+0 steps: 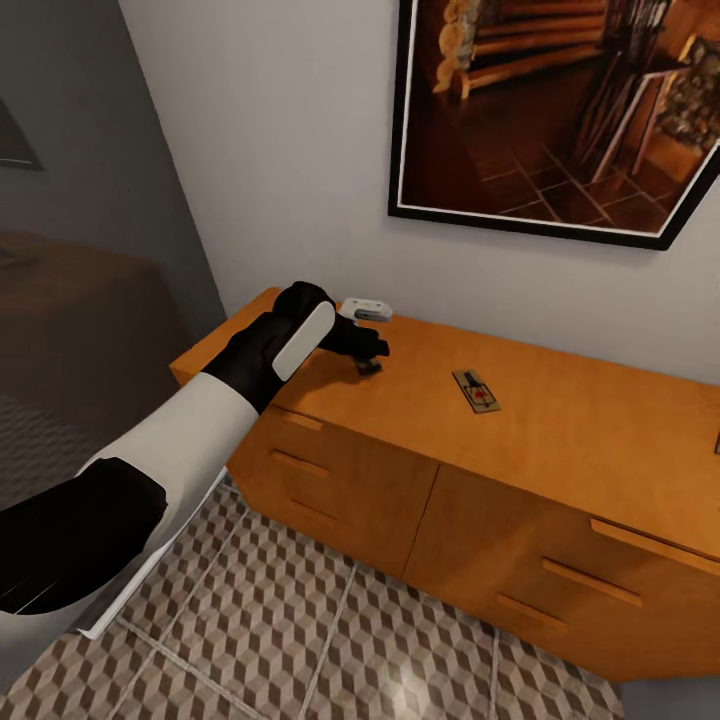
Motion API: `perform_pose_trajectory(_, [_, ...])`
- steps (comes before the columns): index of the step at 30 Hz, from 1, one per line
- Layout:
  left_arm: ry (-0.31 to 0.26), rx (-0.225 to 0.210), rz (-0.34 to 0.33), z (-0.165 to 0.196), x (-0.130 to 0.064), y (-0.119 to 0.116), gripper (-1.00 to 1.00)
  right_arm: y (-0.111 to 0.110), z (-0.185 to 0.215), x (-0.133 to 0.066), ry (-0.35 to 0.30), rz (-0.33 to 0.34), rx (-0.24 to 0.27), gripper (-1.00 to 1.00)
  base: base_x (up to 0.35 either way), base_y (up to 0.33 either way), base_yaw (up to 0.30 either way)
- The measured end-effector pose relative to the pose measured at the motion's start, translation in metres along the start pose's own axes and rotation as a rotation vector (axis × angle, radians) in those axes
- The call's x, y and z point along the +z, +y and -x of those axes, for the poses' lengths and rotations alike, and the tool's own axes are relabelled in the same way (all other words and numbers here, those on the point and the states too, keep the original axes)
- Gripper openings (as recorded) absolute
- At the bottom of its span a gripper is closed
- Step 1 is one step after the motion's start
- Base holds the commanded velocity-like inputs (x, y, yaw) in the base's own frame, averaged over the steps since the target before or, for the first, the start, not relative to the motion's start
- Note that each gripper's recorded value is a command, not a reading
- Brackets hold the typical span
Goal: Take the four mousetraps from the cabinet in the bathroom and place them on the bathroom floor. Make sure all four end up on the same floor surface, and ensure that at least two of them are either under or directly next to the same bathroom sink.
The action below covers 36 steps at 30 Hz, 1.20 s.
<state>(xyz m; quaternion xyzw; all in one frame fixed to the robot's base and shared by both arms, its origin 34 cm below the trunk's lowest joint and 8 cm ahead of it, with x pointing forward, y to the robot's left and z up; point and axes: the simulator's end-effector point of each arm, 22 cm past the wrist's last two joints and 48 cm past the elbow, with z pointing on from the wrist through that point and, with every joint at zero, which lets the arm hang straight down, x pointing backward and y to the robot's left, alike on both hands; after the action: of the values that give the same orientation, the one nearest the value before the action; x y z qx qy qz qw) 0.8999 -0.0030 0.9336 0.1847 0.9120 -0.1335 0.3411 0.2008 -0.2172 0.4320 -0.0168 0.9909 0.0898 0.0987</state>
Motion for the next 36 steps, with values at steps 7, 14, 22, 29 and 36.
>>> perform_pose_trajectory(7, [0.000,0.000,0.000,0.0000,0.0000,0.0001,1.00,0.0019,0.0003,0.0003,-0.001,0.003,0.000,-1.00,0.002,0.000,0.000])
perform_pose_trajectory(14, [-0.001,0.000,0.000,0.0001,-0.0002,-0.0002,1.00,0.0024,0.0002,0.0003,-0.001,0.003,0.000,-1.00,0.062,0.000,0.000])
perform_pose_trajectory(22, [-0.001,-0.001,-0.001,0.0002,-0.0002,0.0001,1.00,0.0024,0.0001,0.0003,-0.001,0.003,0.000,-1.00,0.008,0.000,0.000])
perform_pose_trajectory(29, [0.000,-0.001,-0.001,0.0000,-0.0001,-0.0001,1.00,0.0024,0.0000,0.0003,0.000,0.003,0.000,-1.00,0.000,0.000,0.000])
perform_pose_trajectory(36, [0.004,-0.002,-0.001,-0.0020,0.0027,0.0007,1.00,0.0035,-0.0016,0.0004,0.004,0.004,0.002,-1.00,0.000,0.000,0.000])
